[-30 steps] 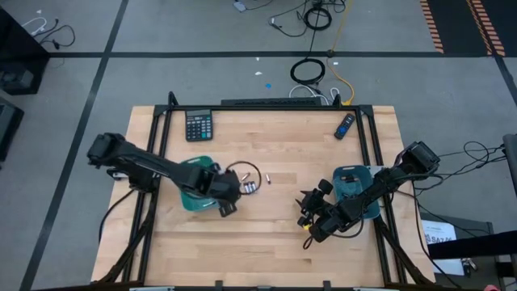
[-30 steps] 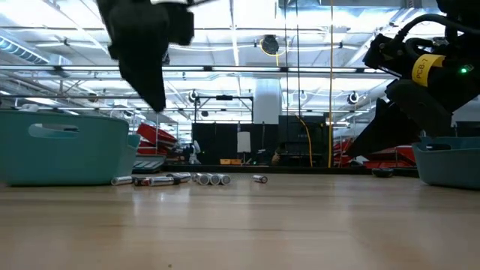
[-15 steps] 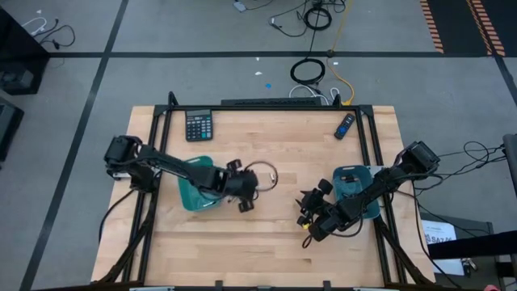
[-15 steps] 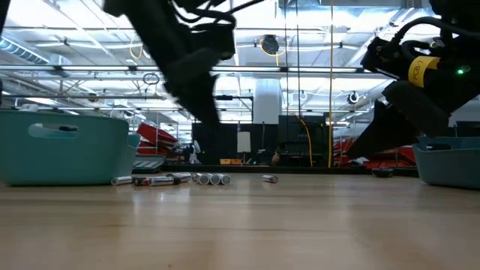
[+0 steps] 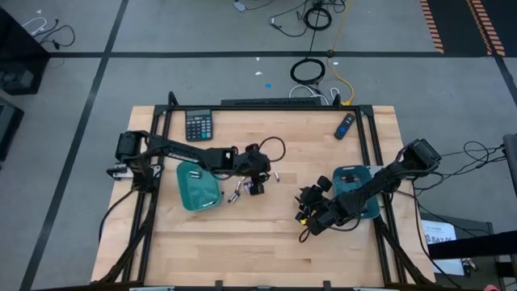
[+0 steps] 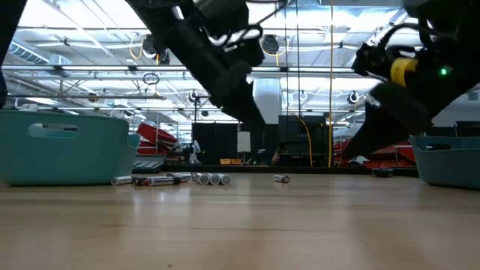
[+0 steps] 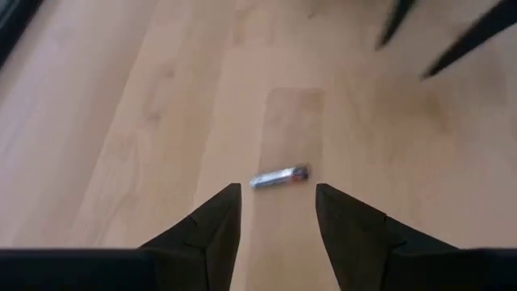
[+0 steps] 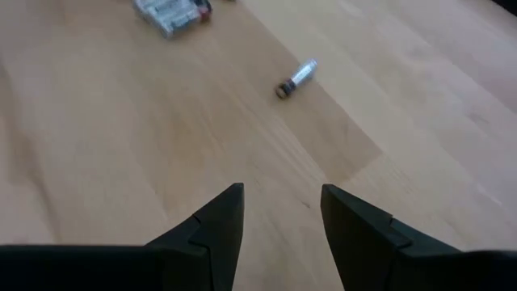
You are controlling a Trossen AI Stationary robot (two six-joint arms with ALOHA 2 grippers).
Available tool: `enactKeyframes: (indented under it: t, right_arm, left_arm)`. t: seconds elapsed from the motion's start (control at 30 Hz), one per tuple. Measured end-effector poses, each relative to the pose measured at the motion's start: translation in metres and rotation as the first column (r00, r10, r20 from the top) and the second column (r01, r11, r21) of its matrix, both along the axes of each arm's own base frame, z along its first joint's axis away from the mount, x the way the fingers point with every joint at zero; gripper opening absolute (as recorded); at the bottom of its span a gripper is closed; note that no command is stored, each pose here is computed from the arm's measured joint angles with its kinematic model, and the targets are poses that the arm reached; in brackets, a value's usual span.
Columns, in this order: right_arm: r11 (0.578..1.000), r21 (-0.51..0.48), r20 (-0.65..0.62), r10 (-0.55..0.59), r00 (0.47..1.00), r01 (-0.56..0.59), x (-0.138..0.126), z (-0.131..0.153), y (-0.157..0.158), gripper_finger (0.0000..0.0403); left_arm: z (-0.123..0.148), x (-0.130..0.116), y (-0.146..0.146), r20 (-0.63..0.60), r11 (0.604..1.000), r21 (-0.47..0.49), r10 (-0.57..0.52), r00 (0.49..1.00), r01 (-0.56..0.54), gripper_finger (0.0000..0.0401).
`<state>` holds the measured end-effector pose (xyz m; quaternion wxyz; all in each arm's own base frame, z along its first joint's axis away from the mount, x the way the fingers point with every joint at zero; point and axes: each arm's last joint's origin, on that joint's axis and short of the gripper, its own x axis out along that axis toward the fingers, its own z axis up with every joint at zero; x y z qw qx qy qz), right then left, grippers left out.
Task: Sort batteries
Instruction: Put the white battery into the left blue bin
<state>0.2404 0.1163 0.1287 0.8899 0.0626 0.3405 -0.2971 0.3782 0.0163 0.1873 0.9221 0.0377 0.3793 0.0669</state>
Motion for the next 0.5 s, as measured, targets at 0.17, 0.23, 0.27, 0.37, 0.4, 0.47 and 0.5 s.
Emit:
enactKeyframes:
  t: [0.17, 0.23, 0.27, 0.37, 0.4, 0.47, 0.5]
  right_arm:
    - [1.0, 0.024, 0.052, 0.001, 0.999, -0.002, -0.001, 0.013, 0.0, 0.0157]
    - [1.0, 0.019, 0.044, -0.002, 0.999, 0.001, -0.004, 0.014, 0.0, 0.0157]
    - [1.0, 0.021, 0.044, -0.006, 0.999, 0.005, -0.005, 0.014, 0.001, 0.0157]
    - [1.0, 0.023, 0.027, -0.022, 0.999, 0.021, -0.008, 0.012, 0.001, 0.0157]
    - [1.0, 0.02, 0.022, -0.023, 0.999, 0.023, -0.009, 0.011, 0.001, 0.0157]
    - [1.0, 0.014, 0.016, -0.026, 1.0, 0.026, -0.009, 0.009, 0.001, 0.0157]
    - [1.0, 0.01, 0.01, -0.026, 1.0, 0.026, -0.01, 0.009, 0.001, 0.0157]
  left_arm:
    - [-0.009, 0.004, 0.016, -0.068, 0.989, -0.145, -0.004, 0.998, -0.006, 0.0171]
    - [-0.011, 0.0, 0.009, -0.134, 0.987, -0.163, -0.03, 0.991, 0.008, 0.0171]
    - [-0.01, -0.002, 0.005, -0.16, 0.986, -0.163, -0.04, 0.986, 0.014, 0.0171]
    - [-0.003, -0.015, -0.014, -0.247, 0.987, -0.153, -0.086, 0.965, 0.049, 0.0171]
    - [-0.002, -0.018, -0.021, -0.27, 0.987, -0.14, -0.111, 0.956, 0.075, 0.0171]
    - [-0.005, -0.027, -0.037, -0.354, 0.985, -0.121, -0.156, 0.922, 0.12, 0.0171]
    - [-0.006, -0.03, -0.044, -0.381, 0.984, -0.111, -0.173, 0.908, 0.141, 0.0171]
